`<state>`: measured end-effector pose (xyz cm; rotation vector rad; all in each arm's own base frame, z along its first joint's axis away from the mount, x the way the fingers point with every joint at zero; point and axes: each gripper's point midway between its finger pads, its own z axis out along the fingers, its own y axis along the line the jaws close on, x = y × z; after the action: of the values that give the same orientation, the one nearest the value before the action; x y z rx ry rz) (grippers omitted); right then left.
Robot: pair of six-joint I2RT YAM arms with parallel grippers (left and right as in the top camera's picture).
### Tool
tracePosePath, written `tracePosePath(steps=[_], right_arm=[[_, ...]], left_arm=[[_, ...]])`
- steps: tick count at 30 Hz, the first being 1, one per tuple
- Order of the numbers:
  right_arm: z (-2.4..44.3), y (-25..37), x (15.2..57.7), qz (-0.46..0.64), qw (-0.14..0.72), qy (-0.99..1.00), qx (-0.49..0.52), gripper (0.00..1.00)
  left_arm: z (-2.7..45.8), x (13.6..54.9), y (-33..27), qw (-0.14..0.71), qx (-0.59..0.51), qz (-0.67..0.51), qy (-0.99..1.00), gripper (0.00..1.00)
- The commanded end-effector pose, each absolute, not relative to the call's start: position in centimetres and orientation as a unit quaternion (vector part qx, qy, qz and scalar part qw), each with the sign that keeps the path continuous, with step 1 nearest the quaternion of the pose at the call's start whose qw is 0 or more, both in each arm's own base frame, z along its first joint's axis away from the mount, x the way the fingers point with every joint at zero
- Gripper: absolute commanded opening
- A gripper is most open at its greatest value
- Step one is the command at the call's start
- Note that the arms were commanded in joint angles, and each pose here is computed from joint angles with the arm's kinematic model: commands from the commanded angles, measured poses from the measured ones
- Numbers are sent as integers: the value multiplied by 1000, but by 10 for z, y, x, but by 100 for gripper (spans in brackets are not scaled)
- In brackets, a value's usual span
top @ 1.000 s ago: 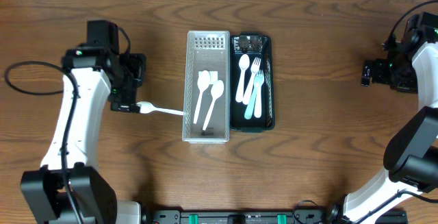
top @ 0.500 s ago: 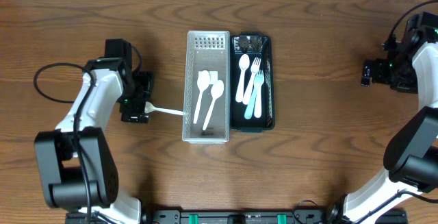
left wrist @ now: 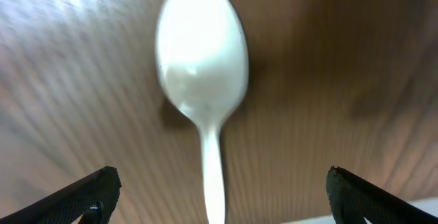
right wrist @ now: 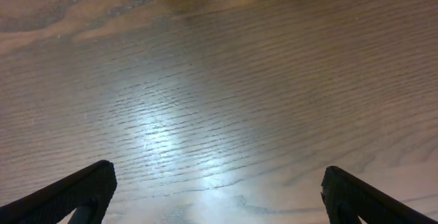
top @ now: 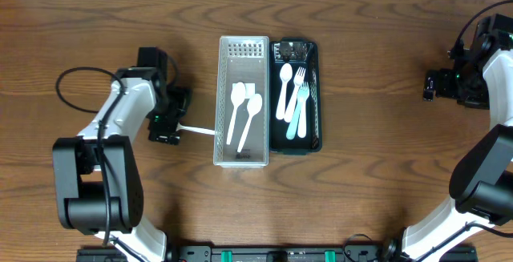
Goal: Pack container
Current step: 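Lower the left gripper onto the spoon handle and grasp it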
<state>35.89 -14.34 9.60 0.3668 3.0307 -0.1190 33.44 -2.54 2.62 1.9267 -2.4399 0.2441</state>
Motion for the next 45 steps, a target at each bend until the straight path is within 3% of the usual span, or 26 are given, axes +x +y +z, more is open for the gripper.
tracePosePath(steps=[1, 38, 42, 45], right_arm=[[96, -144, 358, -38, 44, 992, 116, 99], [96, -144, 358, -38, 44, 992, 116, 99], [96, -144, 358, -38, 44, 992, 116, 99], [96, -144, 358, -38, 44, 992, 116, 99]], left_arm=[[18, 336, -25, 4, 609, 64, -791, 98], [-15, 326, -20, 34, 623, 23, -781, 98], [-15, 325, -20, 36, 624, 22, -781, 59], [-15, 325, -20, 36, 624, 22, -781, 43]])
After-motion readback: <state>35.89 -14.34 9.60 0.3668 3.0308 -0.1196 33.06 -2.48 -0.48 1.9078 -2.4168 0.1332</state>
